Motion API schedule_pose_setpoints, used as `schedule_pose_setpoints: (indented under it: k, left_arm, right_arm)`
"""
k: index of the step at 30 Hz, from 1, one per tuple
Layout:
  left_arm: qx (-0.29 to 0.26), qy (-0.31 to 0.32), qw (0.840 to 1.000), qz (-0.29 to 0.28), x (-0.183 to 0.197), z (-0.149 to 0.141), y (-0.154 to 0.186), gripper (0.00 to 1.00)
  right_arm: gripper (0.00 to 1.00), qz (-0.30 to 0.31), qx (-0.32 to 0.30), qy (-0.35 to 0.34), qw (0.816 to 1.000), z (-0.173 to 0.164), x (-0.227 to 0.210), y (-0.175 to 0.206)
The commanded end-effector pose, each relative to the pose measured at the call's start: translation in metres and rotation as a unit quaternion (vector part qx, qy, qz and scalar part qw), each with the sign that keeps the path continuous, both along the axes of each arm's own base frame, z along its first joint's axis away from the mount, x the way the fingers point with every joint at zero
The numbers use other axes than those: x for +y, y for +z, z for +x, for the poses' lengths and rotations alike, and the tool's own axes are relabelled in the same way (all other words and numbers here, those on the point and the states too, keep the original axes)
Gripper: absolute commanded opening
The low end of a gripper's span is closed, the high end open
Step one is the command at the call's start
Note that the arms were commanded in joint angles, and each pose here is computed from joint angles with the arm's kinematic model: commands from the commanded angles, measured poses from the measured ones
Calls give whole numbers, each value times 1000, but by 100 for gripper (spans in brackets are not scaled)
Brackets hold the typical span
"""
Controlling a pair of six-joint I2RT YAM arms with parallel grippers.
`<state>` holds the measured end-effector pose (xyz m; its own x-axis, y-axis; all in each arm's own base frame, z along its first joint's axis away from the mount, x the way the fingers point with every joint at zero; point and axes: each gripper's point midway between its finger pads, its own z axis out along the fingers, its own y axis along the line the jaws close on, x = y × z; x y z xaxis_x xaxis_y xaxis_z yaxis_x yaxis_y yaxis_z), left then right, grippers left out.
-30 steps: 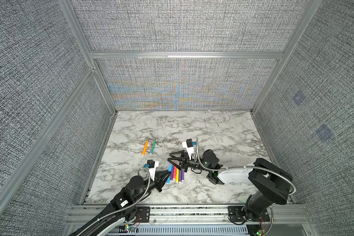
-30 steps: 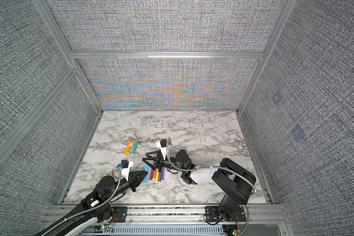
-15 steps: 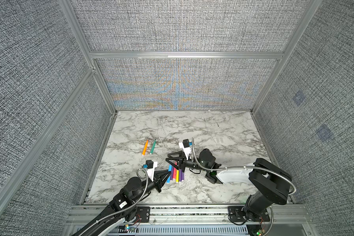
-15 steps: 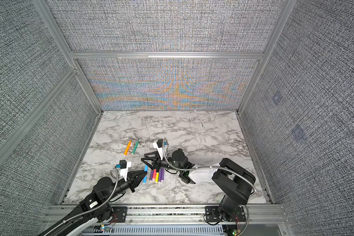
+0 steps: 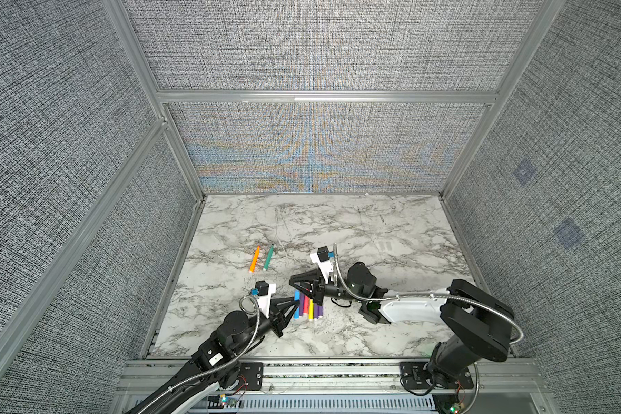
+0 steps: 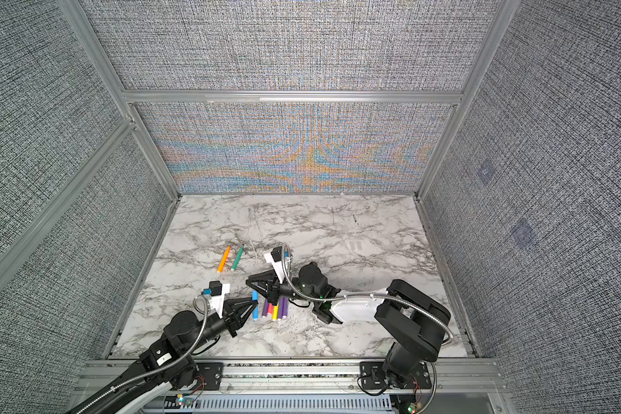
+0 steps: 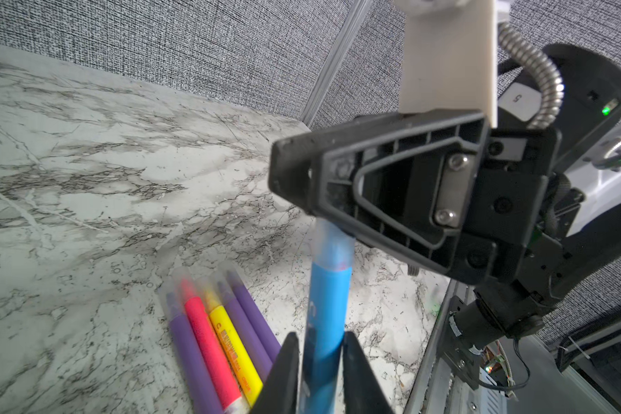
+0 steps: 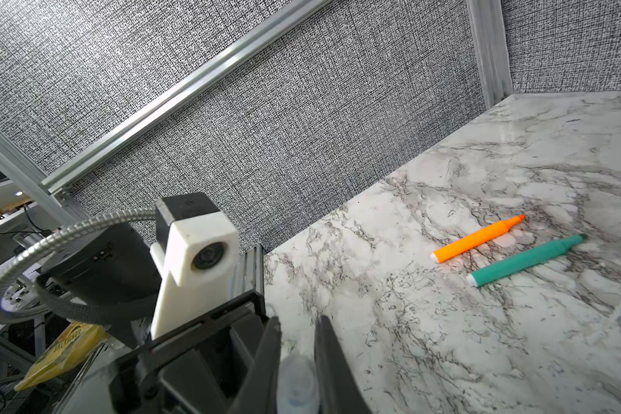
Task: Remove pen caps from pens
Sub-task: Open the pen cap on the pen.
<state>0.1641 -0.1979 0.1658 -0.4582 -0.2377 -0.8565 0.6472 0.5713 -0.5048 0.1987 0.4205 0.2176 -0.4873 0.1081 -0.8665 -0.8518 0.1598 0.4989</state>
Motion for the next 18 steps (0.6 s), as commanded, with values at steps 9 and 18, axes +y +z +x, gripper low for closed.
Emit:
schedule_pose_setpoints:
  k: [9,18]
  left_arm:
    - [-37,-7,999,-14,-4,2,16,42]
    - [-13,-18,1000,1,-13,4,2,17]
  right_arm:
    - [0,33,-28,-3,999,-4,4,27]
    - [0,38,-49,-9,998,-10,5,46]
